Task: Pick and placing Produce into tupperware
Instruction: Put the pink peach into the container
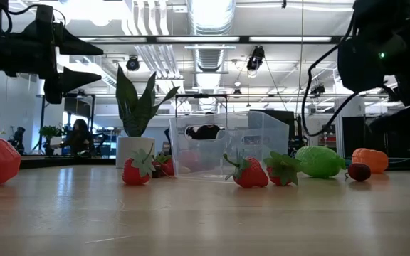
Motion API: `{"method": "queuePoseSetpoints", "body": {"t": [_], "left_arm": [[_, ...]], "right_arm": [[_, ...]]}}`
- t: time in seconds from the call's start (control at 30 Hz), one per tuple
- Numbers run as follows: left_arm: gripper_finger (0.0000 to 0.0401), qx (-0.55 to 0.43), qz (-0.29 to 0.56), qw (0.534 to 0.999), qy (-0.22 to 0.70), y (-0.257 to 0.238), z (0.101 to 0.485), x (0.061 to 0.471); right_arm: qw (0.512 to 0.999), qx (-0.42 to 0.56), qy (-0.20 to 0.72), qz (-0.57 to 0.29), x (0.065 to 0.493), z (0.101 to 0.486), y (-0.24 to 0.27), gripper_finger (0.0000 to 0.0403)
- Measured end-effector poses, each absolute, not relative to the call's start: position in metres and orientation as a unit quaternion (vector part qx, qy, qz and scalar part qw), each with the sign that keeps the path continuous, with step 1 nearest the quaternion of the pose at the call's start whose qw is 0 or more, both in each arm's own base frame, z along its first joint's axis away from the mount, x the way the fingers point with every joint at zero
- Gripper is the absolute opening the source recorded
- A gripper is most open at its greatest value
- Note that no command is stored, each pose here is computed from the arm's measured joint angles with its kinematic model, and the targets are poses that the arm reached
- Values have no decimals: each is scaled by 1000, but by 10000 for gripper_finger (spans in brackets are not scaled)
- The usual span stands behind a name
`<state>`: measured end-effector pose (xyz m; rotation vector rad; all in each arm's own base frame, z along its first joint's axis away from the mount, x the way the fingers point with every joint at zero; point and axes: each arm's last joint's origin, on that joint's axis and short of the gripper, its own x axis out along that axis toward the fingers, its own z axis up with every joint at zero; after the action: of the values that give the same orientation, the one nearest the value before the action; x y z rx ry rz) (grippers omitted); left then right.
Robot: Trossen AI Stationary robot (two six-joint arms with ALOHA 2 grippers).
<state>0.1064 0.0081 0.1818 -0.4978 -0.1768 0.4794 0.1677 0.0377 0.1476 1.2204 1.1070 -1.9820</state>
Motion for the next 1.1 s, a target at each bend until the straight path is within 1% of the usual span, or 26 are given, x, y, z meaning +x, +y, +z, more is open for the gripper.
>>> {"method": "queuePoseSetpoints", "body": {"t": [0.2,0.33,0.7,0.97,1.1], "left_arm": [[288,-244,235,937,-87,8,182,106],[288,-244,234,937,-88,8,183,106],[288,-244,233,937,-88,8,183,106],[288,-244,232,938,-87,8,183,106],[288,-244,232,937,-87,8,183,106]], "right_arm": [[290,443,416,-740,173,137,38,270],[289,437,418,-742,176,132,39,263],[300,421,419,-747,175,130,38,255],[312,419,433,-735,175,131,38,225],[318,419,438,-729,175,132,38,221]]}}
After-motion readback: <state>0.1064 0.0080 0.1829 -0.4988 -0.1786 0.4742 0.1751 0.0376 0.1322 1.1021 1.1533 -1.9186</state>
